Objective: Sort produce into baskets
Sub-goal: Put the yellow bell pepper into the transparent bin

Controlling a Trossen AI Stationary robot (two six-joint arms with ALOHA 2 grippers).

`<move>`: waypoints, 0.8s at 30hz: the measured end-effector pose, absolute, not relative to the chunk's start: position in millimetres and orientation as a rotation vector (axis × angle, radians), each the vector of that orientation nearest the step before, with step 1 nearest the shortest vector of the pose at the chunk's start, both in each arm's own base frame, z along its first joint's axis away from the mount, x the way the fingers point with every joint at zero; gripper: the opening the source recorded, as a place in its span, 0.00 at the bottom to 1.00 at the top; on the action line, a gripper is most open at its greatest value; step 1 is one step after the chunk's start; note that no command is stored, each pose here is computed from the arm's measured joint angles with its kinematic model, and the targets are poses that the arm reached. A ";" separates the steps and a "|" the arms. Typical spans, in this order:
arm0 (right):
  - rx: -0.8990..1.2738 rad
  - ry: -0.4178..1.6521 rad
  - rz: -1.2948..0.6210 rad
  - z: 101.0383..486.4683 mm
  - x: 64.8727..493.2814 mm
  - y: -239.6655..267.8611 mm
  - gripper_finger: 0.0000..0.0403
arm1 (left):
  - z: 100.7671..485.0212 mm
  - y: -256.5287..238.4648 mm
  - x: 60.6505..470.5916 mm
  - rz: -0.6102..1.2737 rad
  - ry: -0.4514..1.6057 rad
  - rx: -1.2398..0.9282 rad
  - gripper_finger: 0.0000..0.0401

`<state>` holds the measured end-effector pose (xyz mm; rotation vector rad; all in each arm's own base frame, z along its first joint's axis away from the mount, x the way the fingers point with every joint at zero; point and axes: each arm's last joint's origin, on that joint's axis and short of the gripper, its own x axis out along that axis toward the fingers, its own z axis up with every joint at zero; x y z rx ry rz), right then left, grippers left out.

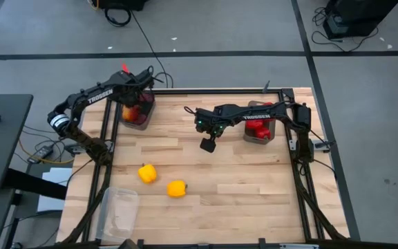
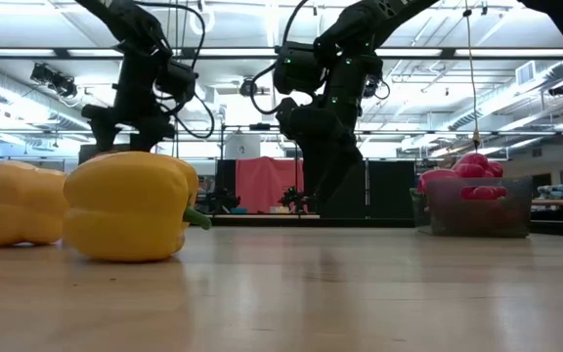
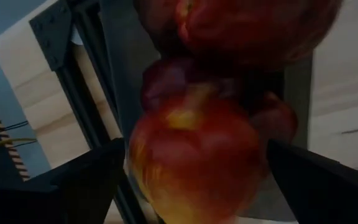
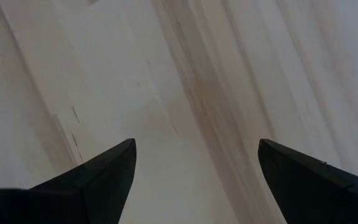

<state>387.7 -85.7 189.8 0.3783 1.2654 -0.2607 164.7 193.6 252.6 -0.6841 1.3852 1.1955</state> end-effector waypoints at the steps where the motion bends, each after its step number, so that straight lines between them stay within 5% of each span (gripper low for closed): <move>1: 0.379 1.266 -0.261 189.8 387.6 -85.7 0.86 | 251.7 193.5 164.2 1.203 1.390 -0.675 0.99; 14: 0.441 1.162 -0.268 209.9 389.3 -78.0 0.86 | 320.6 170.2 168.2 1.034 1.208 -0.421 0.99; 24: 0.361 0.889 -0.087 273.0 383.4 -40.5 0.86 | 353.2 76.4 188.2 0.440 1.057 -0.324 0.98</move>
